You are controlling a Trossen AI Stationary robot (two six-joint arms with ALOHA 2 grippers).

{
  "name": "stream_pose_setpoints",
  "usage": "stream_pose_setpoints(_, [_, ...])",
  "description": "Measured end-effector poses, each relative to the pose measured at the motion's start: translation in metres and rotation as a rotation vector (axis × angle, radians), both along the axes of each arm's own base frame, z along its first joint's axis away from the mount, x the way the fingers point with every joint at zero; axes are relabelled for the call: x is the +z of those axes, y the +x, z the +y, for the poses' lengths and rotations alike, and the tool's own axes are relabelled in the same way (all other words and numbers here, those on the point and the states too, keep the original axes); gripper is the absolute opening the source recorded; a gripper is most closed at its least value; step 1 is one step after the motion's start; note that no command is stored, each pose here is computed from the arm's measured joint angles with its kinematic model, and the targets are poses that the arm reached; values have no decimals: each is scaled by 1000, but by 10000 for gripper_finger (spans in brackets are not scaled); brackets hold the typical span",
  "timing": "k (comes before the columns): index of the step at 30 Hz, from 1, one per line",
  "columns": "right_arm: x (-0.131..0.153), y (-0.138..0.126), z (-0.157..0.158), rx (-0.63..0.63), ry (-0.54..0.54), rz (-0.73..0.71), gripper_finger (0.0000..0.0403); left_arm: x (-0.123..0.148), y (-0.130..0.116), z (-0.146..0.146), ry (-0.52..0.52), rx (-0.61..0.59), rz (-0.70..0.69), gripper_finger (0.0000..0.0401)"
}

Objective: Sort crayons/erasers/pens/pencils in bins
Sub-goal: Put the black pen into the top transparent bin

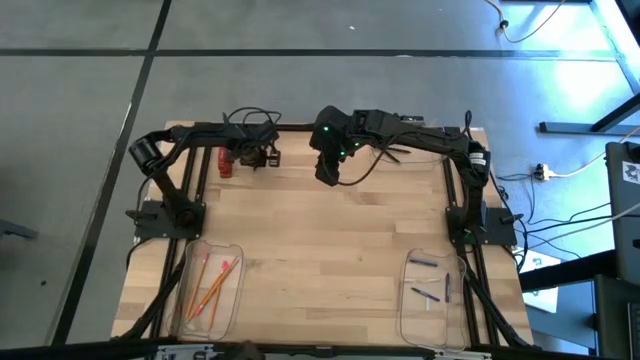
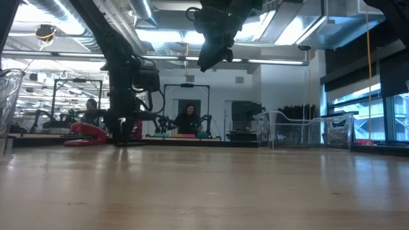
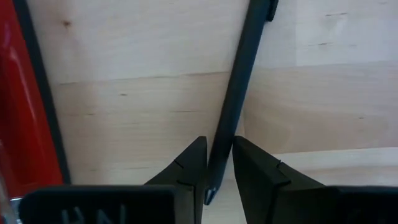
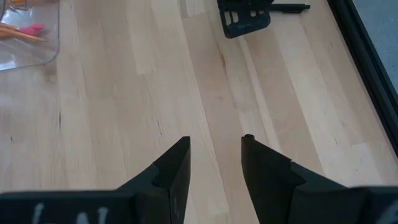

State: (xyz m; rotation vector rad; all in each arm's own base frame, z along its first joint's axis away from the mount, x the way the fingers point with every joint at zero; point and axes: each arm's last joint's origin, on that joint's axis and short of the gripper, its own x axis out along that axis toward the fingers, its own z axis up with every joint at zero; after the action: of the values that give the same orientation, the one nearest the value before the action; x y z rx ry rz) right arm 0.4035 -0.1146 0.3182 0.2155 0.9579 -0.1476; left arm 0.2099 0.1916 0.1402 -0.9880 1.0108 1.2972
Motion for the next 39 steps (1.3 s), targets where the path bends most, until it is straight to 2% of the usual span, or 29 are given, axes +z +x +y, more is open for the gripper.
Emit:
stream_pose_setpoints(10, [0, 0, 0, -3, 2, 0, 140, -9, 3, 2, -17, -68, 38, 69])
stream_pose_setpoints(18, [0, 0, 0, -3, 2, 1, 140, -10, 3, 1, -35, -136, 44, 12])
stream_pose_setpoints(27, [-1, -2, 1, 17, -3, 29, 140, -10, 3, 0, -53, -180, 35, 5])
stream_pose_setpoints(31, [2, -8, 2, 13, 1, 52, 140, -3, 3, -2, -43, -200, 5, 5])
stream_pose_setpoints(34, [9, -16, 5, -3, -24, 75, 140, 4, 2, -6, -71, -235, -41, 4])
stream_pose_setpoints(39, [27, -32, 7, -49, -87, 86, 140, 18, 1, -7, -43, -269, -96, 4])
